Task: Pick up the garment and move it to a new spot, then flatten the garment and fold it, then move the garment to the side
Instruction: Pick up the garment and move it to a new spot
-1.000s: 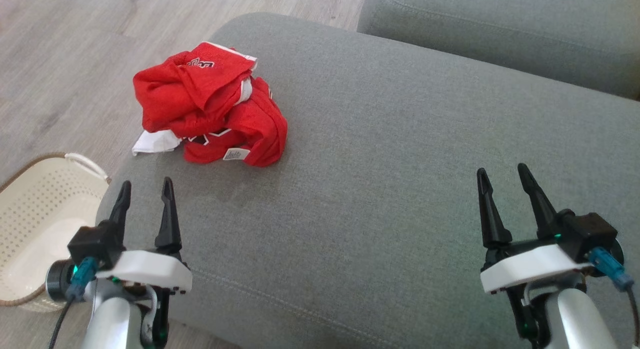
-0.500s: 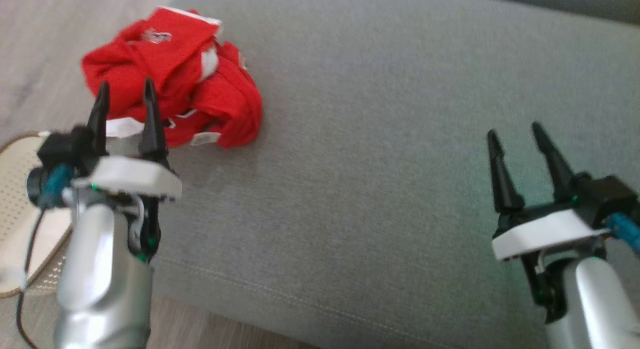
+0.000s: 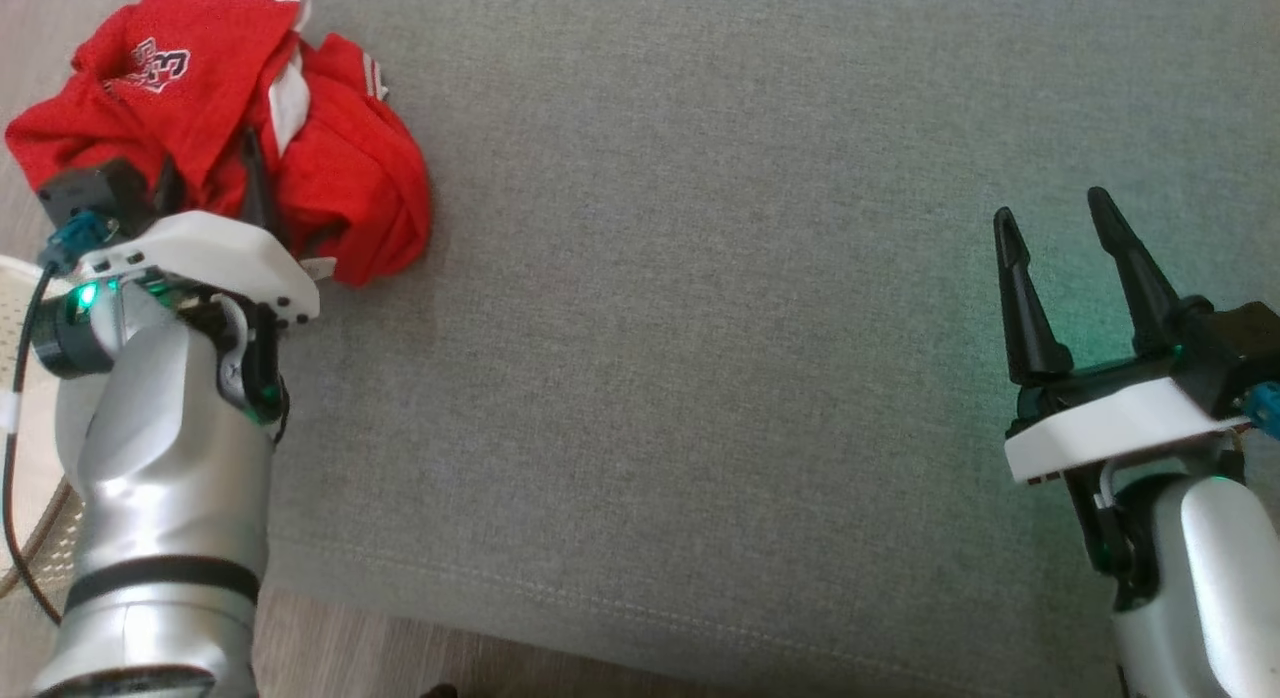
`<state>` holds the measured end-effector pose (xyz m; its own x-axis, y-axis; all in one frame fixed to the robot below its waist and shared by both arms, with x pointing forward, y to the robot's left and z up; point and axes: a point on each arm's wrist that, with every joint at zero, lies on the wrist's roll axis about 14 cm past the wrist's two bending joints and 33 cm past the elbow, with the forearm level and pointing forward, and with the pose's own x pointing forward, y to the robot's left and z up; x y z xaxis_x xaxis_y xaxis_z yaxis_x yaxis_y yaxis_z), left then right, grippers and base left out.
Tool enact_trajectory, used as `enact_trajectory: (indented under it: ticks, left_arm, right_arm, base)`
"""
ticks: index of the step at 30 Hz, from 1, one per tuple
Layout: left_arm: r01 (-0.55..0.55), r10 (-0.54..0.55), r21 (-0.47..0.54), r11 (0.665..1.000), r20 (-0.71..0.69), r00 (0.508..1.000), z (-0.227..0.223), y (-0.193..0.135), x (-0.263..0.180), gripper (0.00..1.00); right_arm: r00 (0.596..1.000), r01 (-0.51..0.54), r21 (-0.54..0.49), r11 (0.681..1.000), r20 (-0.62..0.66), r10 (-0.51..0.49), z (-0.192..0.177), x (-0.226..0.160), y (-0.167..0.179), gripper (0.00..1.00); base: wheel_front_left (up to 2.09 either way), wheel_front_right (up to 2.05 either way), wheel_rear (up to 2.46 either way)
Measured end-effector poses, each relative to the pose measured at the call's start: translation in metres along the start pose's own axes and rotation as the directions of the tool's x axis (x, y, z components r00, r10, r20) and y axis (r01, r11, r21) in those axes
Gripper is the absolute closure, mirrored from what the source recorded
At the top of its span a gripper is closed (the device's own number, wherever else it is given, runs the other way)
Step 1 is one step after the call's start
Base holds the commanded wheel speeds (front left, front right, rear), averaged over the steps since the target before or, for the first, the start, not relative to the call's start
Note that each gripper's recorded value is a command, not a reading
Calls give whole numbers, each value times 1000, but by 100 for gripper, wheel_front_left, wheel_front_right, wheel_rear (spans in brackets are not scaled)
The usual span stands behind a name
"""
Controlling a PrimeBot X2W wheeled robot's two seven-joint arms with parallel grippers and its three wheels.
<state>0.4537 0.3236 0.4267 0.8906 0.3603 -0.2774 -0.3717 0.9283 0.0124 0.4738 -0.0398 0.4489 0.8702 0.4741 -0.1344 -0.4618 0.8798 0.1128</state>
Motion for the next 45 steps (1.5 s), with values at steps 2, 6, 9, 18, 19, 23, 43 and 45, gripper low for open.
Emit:
enact_trajectory:
  ticks: [2,6,9,18,19,23,43,45]
  left_arm:
    - [-2,2,-5,1000,-9,1000,-2,0,3,100]
    - [-8,8,-12,1000,32,999,12,2,7,100]
    - [-20,22,-18,1000,99,995,34,8,8,100]
    - [0,10,-24,1000,445,896,139,14,-32,100]
    - [8,1,-17,1000,458,889,141,13,-39,100]
    - [69,-57,-4,998,523,851,153,-1,-67,100]
    - [589,-576,60,806,313,755,77,-193,-151,100]
    - [642,-632,68,763,284,721,72,-219,-149,100]
  right_arm:
    - [1000,6,2,1000,-4,-6,-2,0,-2,0]
    - [1000,9,2,1000,-2,-9,-1,0,-3,0]
    - [1000,16,2,1000,7,-16,3,0,-4,0]
    - [993,72,3,997,93,-72,34,-14,-12,0]
    - [991,80,8,997,107,-80,39,-17,-13,0]
    - [984,111,18,994,135,-113,49,-33,-15,0]
    - [926,330,69,942,169,-337,55,-126,-61,0]
    - [916,355,80,932,170,-363,54,-134,-67,0]
  base:
    - [0,0,0]
    - [0,0,0]
    - [0,0,0]
    - [0,0,0]
    - [0,0,0]
    - [0,0,0]
    - [0,0,0]
    - [0,0,0]
